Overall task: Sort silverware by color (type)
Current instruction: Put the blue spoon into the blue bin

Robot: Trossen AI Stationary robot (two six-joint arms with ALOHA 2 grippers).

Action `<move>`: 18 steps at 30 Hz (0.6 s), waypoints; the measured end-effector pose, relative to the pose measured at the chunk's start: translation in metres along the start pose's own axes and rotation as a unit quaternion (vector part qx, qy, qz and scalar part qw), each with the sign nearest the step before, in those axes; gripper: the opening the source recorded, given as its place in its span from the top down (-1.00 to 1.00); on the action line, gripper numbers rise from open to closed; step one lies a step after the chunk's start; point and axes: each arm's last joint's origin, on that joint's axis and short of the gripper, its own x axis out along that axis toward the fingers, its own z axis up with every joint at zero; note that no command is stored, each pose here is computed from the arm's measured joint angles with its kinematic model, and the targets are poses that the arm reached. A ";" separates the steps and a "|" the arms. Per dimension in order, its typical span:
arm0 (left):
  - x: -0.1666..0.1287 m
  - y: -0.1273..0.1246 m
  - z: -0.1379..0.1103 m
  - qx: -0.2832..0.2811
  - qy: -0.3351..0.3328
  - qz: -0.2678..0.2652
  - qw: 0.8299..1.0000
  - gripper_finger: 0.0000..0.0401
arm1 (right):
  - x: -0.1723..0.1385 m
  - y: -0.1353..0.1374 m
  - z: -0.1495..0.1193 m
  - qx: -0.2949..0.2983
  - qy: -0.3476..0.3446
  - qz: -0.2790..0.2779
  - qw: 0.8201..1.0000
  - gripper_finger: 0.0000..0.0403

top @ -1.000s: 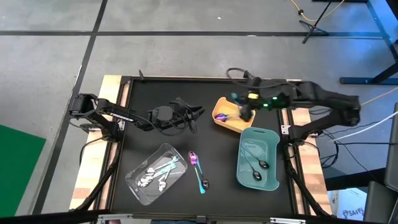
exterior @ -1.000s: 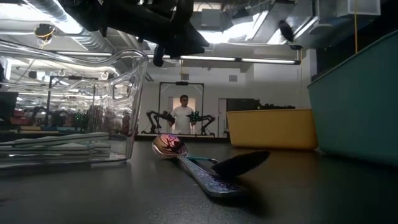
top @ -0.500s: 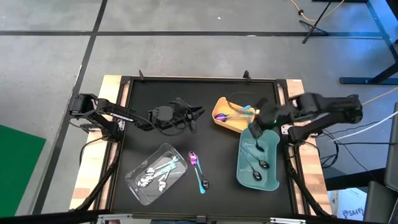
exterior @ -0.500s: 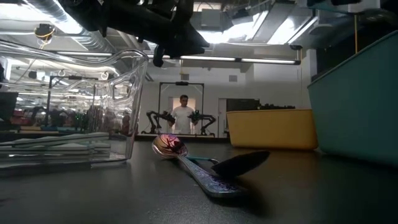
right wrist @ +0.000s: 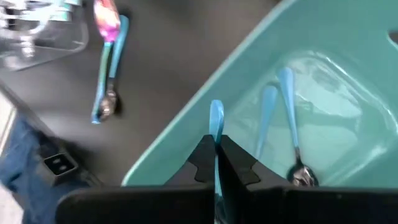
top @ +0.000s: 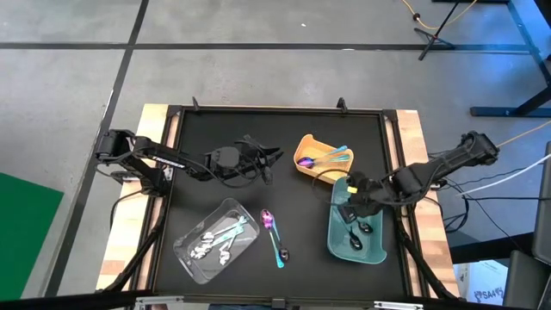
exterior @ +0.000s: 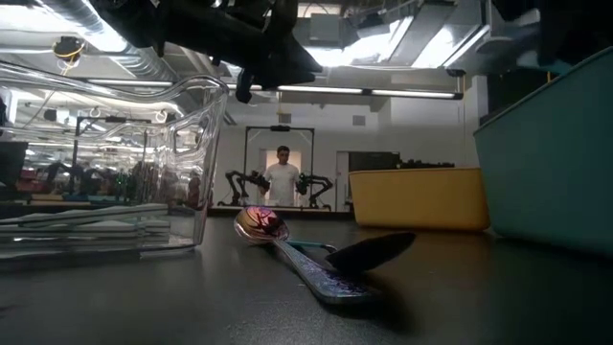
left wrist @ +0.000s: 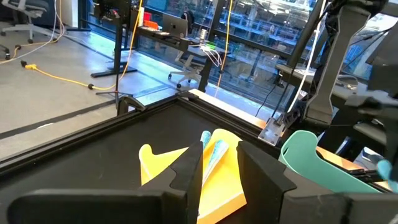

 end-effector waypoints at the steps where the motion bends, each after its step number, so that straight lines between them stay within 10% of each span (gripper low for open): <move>1: 0.000 0.000 0.000 0.000 0.000 0.000 1.000 0.53 | 0.003 -0.002 -0.002 0.004 0.002 -0.005 1.000 1.00; 18: 0.000 0.000 0.000 0.000 0.000 0.000 1.000 0.53 | 0.049 -0.037 -0.014 0.007 0.009 -0.089 0.996 1.00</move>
